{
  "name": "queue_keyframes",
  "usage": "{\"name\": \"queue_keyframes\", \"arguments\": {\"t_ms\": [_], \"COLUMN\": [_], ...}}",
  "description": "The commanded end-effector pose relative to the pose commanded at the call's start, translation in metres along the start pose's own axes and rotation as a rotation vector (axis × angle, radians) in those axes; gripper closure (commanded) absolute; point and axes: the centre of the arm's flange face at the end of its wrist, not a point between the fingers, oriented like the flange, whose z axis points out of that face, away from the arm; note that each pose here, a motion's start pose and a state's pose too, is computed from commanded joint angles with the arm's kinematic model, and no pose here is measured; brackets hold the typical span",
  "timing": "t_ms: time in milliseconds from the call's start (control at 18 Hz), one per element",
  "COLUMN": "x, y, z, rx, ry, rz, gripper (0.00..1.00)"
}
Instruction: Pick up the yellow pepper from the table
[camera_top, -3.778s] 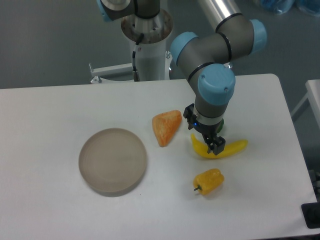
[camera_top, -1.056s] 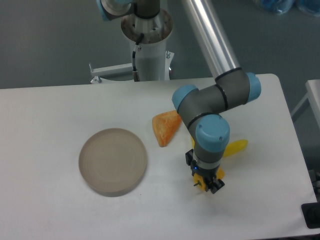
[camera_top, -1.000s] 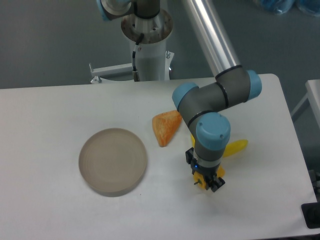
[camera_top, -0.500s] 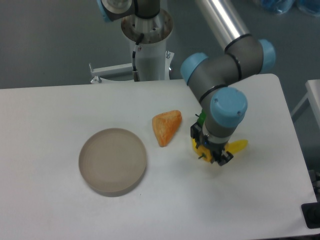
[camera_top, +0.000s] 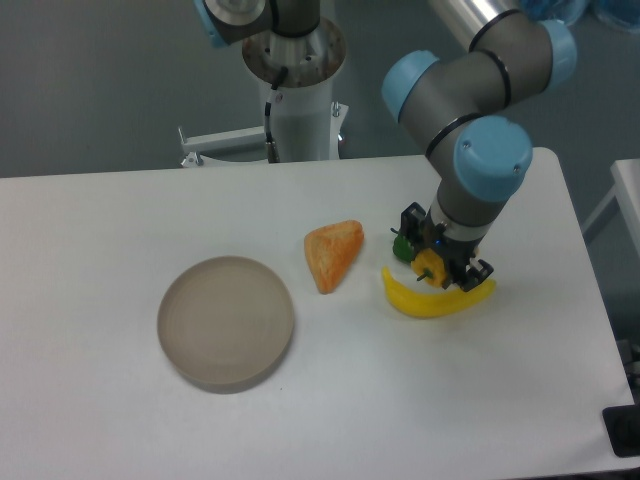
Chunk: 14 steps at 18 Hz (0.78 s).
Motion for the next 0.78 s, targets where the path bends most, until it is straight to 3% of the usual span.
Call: {"name": "queue_keyframes", "arguments": {"t_ms": [778], "x": [0.0001], "y": [-0.0028], "z": [-0.0015], "rx": [0.008], "ry": [-0.007], "rz": [0.026], "gripper": [0.64]}}
